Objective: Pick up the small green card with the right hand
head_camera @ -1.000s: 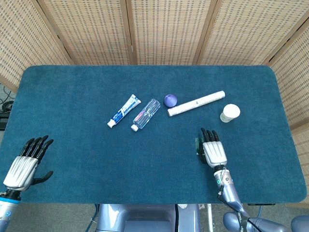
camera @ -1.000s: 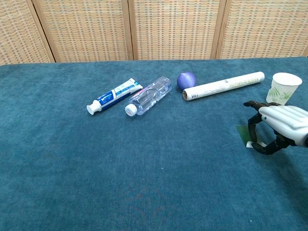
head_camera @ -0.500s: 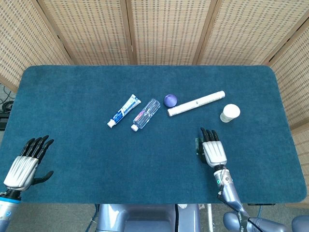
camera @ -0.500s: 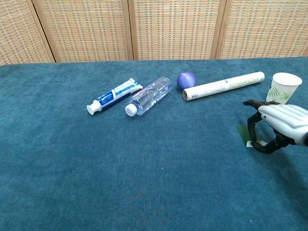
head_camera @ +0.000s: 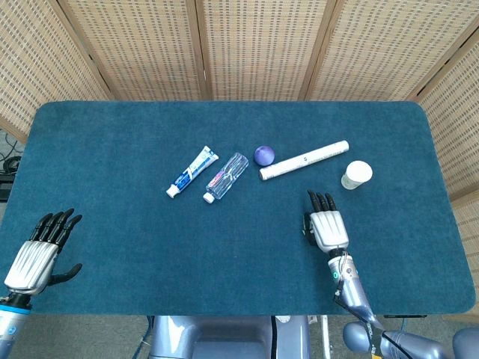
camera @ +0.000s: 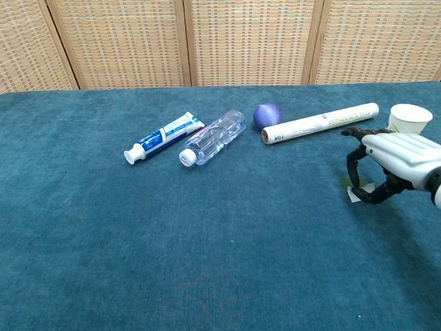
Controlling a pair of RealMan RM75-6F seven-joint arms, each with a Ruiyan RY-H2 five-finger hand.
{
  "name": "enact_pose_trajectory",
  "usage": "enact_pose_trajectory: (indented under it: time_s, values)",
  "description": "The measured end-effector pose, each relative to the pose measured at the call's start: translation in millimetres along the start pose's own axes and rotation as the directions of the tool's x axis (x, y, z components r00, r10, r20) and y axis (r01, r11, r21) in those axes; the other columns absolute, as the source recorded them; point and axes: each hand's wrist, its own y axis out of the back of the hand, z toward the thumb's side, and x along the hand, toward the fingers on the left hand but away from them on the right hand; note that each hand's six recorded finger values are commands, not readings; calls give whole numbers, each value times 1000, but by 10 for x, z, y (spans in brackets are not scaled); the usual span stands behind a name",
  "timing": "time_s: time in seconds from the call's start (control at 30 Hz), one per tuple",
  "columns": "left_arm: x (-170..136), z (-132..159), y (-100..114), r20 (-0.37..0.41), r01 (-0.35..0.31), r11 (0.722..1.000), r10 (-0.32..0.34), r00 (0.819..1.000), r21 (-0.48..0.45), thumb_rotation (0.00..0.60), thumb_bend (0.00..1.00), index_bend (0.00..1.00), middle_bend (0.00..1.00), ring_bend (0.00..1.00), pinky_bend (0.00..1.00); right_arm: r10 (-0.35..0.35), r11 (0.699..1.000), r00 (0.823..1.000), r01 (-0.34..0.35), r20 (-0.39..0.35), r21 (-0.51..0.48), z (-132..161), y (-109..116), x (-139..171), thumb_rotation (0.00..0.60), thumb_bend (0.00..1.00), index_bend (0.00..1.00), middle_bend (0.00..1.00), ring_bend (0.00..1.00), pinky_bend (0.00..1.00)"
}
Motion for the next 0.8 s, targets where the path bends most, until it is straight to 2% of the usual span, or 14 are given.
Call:
enact_pose_trajectory:
  time_s: [0.37, 0.8]
  values:
    - [14, -34, 15, -10, -2, 1000, 2, 1000, -8, 600, 248, 0, 0, 0, 0, -35, 999, 999, 35, -17, 22, 149, 178, -213, 600, 567, 586, 25, 0, 0]
    - [3, -35, 35, -11, -8, 1000, 8, 1000, -11, 600, 247, 0, 0, 0, 0, -142, 988, 990, 142, -10, 54, 147, 744, -351, 600, 569, 586, 25, 0, 0]
